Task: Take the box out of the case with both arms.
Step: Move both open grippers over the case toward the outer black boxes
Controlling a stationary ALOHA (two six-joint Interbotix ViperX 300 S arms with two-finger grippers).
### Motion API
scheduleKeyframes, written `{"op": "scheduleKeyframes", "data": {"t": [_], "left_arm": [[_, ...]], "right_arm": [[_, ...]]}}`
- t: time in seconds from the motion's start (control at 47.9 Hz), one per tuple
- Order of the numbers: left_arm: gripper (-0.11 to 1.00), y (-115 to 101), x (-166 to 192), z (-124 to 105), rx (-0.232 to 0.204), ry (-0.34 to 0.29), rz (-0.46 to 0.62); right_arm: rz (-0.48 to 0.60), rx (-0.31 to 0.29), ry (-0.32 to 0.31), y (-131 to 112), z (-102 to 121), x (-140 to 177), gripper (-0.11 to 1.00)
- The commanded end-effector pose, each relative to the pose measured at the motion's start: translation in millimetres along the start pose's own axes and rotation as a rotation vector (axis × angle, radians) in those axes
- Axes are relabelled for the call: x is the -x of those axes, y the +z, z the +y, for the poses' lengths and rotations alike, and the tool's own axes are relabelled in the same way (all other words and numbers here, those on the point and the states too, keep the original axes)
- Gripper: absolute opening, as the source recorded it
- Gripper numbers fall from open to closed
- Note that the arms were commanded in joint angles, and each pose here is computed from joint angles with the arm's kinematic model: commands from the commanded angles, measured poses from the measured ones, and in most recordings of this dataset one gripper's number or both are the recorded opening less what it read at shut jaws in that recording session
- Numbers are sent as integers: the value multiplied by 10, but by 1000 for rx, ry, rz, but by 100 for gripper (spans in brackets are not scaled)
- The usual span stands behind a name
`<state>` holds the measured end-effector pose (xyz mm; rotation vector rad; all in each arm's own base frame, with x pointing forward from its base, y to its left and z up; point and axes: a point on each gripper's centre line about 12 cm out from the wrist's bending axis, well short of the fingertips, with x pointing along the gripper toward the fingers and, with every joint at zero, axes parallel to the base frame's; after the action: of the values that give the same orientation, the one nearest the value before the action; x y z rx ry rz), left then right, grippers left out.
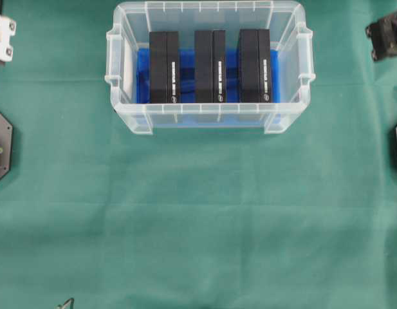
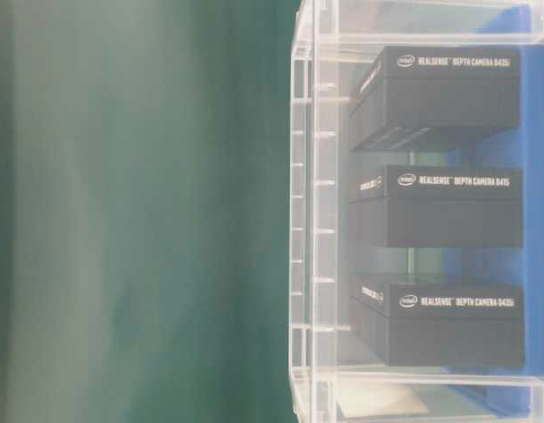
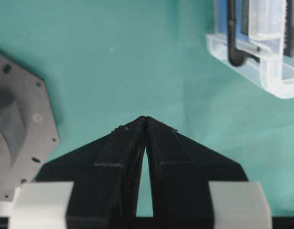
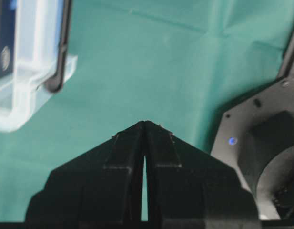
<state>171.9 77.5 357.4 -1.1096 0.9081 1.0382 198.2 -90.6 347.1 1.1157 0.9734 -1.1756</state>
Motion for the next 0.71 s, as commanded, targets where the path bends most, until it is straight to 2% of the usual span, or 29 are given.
{"op": "scheduleKeyframes", "data": {"t": [0.0, 0.125, 0.209, 0.334, 0.459, 0.522, 0.563, 0.647, 0.689], "left_arm": [[1, 66, 55, -55, -21, -23, -9], [1, 62, 48, -96, -79, -50, -5], [1, 61, 56, -93, -94, -61, -12], [1, 61, 26, -98, -96, -53, -7], [4, 73, -15, -125, -81, -40, 1], [11, 75, -35, -135, -59, -33, 7], [21, 78, -43, -146, -37, -32, 10], [44, 76, -69, -147, 14, -24, 15], [57, 74, -83, -140, 26, -19, 16]], "right_arm": [[-12, -8, 19, 60, 20, 52, 1], [-6, -6, 15, 61, 32, 36, 1], [-5, -4, 13, 55, 22, 30, 1], [-4, -2, 11, 50, 20, 21, 2], [-2, -5, 6, 49, 14, 7, 8], [0, -4, 2, 42, 10, -6, 15], [0, -5, 1, 43, 7, -11, 24], [-2, -8, -2, 45, 4, -15, 43], [-6, -9, -5, 49, 0, -20, 54]]}}
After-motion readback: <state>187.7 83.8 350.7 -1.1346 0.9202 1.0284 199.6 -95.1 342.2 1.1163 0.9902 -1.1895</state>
